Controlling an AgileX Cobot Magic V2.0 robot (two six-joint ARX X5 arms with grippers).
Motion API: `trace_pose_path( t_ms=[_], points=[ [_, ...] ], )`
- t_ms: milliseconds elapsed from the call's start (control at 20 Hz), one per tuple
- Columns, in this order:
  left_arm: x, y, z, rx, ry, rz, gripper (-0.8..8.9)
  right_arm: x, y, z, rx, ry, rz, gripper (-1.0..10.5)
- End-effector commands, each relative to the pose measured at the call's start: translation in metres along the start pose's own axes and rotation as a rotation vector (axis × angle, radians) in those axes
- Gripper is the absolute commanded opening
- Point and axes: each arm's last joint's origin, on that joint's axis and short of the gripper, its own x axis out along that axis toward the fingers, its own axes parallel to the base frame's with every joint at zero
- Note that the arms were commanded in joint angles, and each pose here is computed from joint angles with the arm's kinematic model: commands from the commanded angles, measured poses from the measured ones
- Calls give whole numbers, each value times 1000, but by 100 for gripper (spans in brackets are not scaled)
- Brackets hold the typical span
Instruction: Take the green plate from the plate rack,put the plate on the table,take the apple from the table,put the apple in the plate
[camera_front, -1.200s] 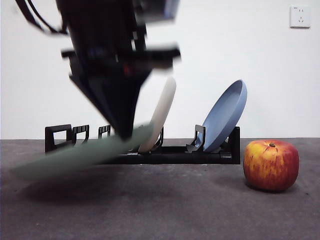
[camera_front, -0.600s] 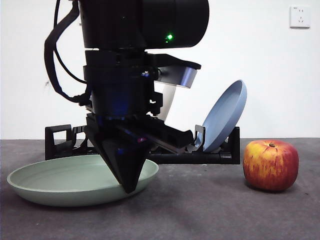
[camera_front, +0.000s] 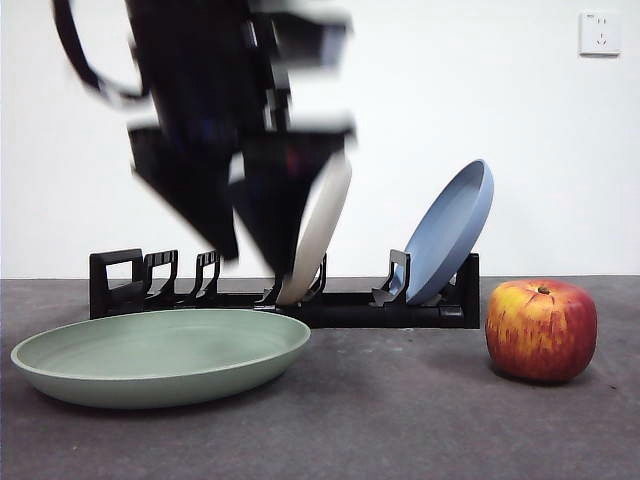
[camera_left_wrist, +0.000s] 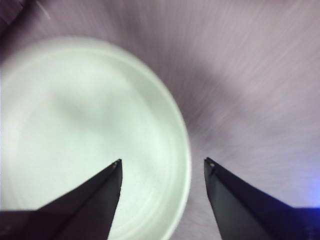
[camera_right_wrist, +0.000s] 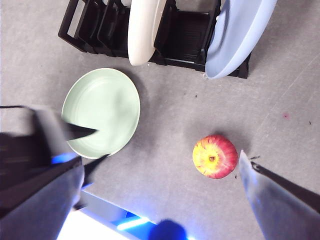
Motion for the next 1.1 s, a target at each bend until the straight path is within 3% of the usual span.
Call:
trace_pose_path(
  t_ms=[50, 250, 400, 550, 650, 800, 950, 1100],
  points=[
    [-45, 10, -2, -25, -108, -87, 284, 1, 0, 1, -14, 3, -3, 657],
    [-150, 38, -24, -67, -399, -266, 284, 2, -1, -5, -29, 44, -5, 657],
    [-218, 61, -56, -90, -583, -296, 284, 9, 4, -20, -41, 89, -14, 657],
    [-269, 80, -92, -102, -696, -308, 284, 25, 12, -52, -48, 146, -97, 657],
    [-292, 90, -114, -94, -726, -305, 283, 40, 17, -79, -32, 151, -169, 657],
    [-307, 98, -142, -85, -680, -296, 284, 61, 19, -107, -6, 98, -318, 657],
    [-307, 101, -158, -80, -626, -279, 284, 82, 20, -120, -15, 90, -355, 657],
    [-309, 104, -172, -92, -655, -282, 284, 106, 17, -125, -23, 91, -349, 657]
  ],
)
